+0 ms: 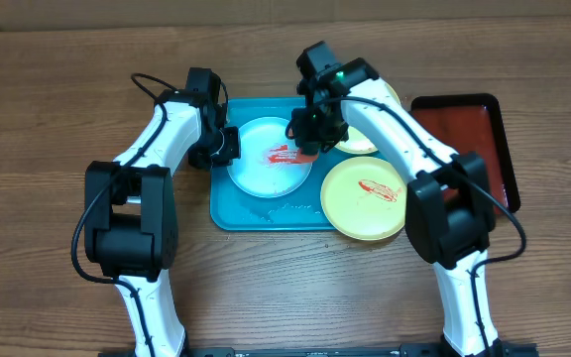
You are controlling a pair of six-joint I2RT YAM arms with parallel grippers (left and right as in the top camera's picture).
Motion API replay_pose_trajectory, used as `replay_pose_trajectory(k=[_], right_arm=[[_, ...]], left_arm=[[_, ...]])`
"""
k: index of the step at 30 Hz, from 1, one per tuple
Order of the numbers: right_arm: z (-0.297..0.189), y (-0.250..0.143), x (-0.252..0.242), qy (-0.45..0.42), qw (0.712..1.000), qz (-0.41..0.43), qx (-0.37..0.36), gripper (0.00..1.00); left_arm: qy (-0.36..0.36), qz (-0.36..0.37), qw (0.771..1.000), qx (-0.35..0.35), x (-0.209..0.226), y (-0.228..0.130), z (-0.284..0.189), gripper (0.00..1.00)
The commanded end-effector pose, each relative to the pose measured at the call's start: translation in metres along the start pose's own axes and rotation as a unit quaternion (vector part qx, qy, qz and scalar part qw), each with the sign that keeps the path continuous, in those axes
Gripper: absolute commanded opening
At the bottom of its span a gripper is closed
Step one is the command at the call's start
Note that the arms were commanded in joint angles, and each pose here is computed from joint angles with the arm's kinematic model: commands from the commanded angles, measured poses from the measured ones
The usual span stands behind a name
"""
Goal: Clean dirty plates on tray and stack at the side
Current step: 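Carry the sponge left over the white plate with right gripper, then scrub the white plate surface with the sponge in right gripper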
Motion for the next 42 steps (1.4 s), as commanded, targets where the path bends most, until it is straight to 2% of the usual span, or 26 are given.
replay_pose_trajectory(k=[1, 8, 19, 29, 36, 42], right_arm=[[0.009, 0.005, 0.013, 0.001, 1.000, 0.000, -0.003, 0.04], [0.034, 0.008, 0.009, -0.067, 0.996, 0.061, -0.011, 0.04], [0.069, 0.007, 0.000, -0.073, 0.994, 0.087, 0.006, 0.04], [0.099, 0.006, 0.027, 0.059, 0.995, 0.077, 0.034, 0.04], [0.104, -0.002, 0.053, 0.065, 0.996, 0.051, 0.044, 0.04], [0.104, -0.005, 0.052, 0.061, 0.996, 0.038, 0.053, 0.04]], left_arm=[[0.016, 0.000, 1.000, 0.016, 0.002, -0.006, 0.009, 0.04], [0.016, 0.000, 1.000, 0.016, 0.002, -0.006, 0.009, 0.04], [0.016, 0.000, 1.000, 0.016, 0.002, -0.006, 0.009, 0.04], [0.017, 0.000, 1.000, 0.018, 0.002, -0.007, 0.009, 0.04], [0.017, 0.000, 1.000, 0.018, 0.002, -0.007, 0.009, 0.04], [0.017, 0.000, 1.000, 0.018, 0.002, -0.007, 0.009, 0.04]])
Point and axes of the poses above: each gripper's point midway between its finger pads, its own z axis out along the fingers, its own x axis along the line the jaws close on, y = z × x, the point moved 10 cm from there along -z, back along the fingers, and after that the axes turned 13 degrees about -z, right-handed, at the moved point
